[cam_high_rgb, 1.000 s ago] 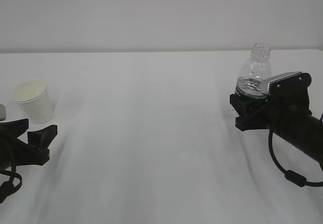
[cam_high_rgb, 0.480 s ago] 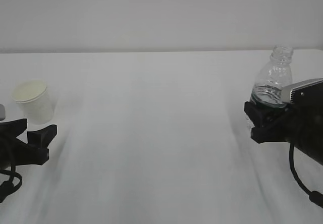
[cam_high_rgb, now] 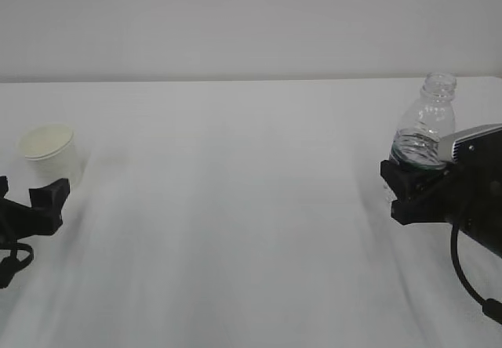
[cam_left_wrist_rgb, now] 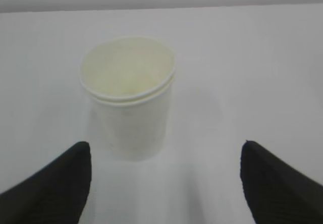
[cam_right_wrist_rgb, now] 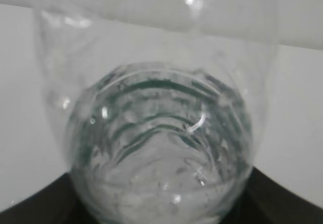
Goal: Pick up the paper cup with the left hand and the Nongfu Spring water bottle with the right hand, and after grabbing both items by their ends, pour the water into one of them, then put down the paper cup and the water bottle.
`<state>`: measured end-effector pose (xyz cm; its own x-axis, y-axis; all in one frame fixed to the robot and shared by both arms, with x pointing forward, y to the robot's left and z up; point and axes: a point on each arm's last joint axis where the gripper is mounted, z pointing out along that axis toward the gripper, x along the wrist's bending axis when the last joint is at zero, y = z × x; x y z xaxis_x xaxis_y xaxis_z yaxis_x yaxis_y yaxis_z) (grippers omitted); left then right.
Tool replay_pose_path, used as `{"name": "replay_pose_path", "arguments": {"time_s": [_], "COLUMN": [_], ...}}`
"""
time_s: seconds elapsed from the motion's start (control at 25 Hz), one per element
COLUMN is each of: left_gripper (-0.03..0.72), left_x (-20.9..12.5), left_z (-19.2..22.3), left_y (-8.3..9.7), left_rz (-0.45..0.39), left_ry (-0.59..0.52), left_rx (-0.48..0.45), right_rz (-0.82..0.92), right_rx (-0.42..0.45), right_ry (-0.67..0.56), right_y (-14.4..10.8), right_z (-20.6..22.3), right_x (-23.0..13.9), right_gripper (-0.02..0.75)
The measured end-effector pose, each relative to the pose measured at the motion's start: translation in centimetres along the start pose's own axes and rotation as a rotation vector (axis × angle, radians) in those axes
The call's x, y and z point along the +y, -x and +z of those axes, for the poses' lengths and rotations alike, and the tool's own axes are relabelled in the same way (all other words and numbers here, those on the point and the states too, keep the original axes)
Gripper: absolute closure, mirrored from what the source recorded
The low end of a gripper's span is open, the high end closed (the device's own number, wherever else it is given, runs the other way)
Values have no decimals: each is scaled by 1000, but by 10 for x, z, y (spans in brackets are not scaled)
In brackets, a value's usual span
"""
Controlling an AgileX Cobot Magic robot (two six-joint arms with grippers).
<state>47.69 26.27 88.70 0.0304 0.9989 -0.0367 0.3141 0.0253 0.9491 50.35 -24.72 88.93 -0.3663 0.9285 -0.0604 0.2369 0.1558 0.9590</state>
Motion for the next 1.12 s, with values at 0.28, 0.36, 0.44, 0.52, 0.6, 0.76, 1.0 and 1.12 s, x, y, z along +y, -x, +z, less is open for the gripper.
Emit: {"name": "replay_pose_path", "arguments": {"time_s": [0.28, 0.36, 0.44, 0.52, 0.6, 0.76, 1.0, 1.12], "left_gripper": [-1, -1, -1, -1, -1, -1, -1, -1], "left_x": [0, -3, -4, -4, -4, -9, -18, -22], "left_z": [25, 28, 28, 28, 27, 29, 48, 56], "left_y": [3, 3, 1, -3, -5, -6, -4, -3], "left_rz": [-9, -10, -19, -35, -48, -50, -48, -46], "left_ry": [13, 4, -2, -1, -1, -15, -32, -40], "left_rx": [14, 20, 44, 80, 107, 123, 129, 130], "right_rz": [0, 0, 0, 0, 0, 0, 0, 0], "right_rx": [0, 0, 0, 0, 0, 0, 0, 0], "right_ry": [0, 0, 0, 0, 0, 0, 0, 0], "right_y": [0, 0, 0, 0, 0, 0, 0, 0], "right_z": [0, 0, 0, 0, 0, 0, 0, 0], "right_x": [0, 0, 0, 0, 0, 0, 0, 0], "right_gripper": [309, 309, 309, 309, 309, 309, 309, 309]}}
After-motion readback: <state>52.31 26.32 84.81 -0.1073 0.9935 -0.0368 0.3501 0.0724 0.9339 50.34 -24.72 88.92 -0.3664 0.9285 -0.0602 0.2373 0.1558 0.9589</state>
